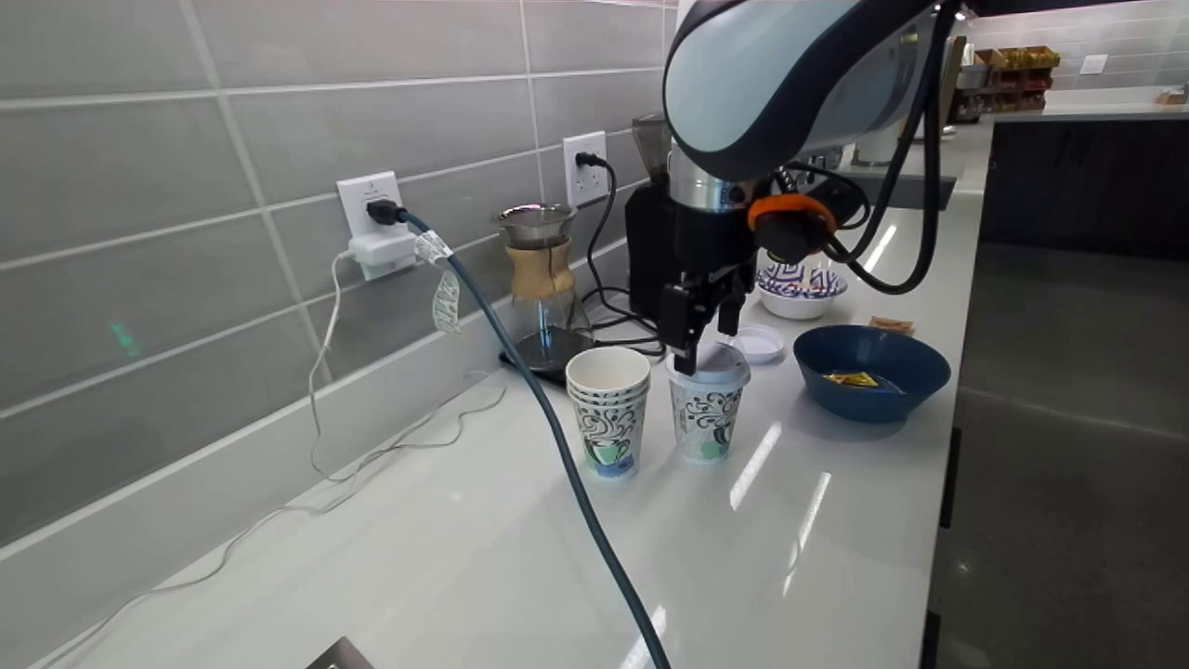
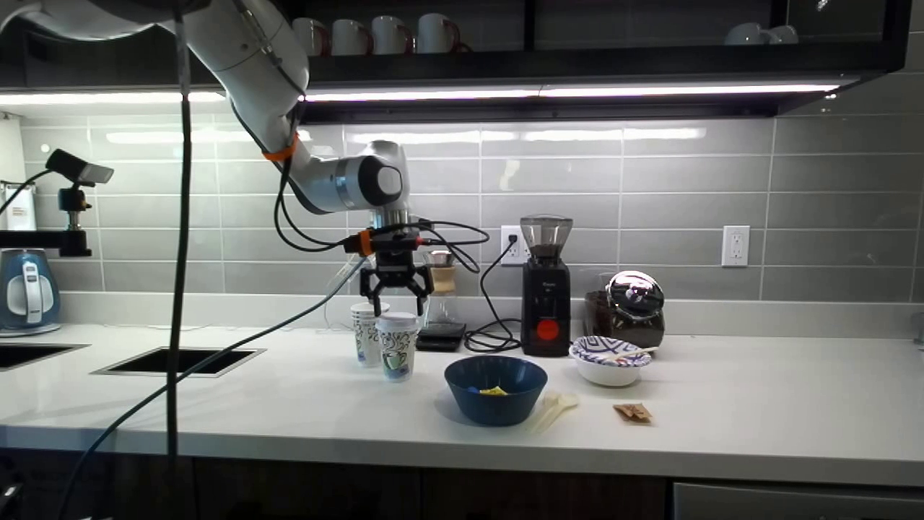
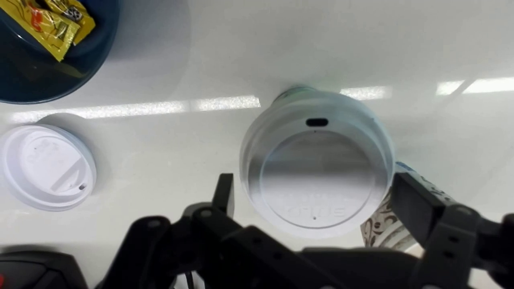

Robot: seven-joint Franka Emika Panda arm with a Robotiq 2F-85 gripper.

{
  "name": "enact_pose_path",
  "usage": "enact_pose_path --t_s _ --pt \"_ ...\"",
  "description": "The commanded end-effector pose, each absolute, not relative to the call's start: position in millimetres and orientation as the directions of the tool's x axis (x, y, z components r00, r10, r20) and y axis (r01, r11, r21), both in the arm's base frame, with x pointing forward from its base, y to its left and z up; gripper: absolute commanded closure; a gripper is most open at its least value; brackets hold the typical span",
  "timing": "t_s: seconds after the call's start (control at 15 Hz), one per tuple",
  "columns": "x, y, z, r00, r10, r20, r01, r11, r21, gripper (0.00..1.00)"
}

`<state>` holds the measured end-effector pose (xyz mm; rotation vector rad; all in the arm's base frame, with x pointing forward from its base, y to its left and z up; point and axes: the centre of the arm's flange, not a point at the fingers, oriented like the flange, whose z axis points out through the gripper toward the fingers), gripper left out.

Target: Pick up the white lid and put it on single the paper cup

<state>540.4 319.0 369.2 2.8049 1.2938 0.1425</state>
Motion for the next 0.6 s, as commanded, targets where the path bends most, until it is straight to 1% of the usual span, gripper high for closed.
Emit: enact_pose_path --t_s 0.0,0.53 --pt "537.7 315.6 366.1 0.640 0.766 0.056 0.762 -0.642 0.084 0.00" --pt "539.0 317.0 364.9 0.638 0.768 0.056 0.765 -0.641 0.065 0.00"
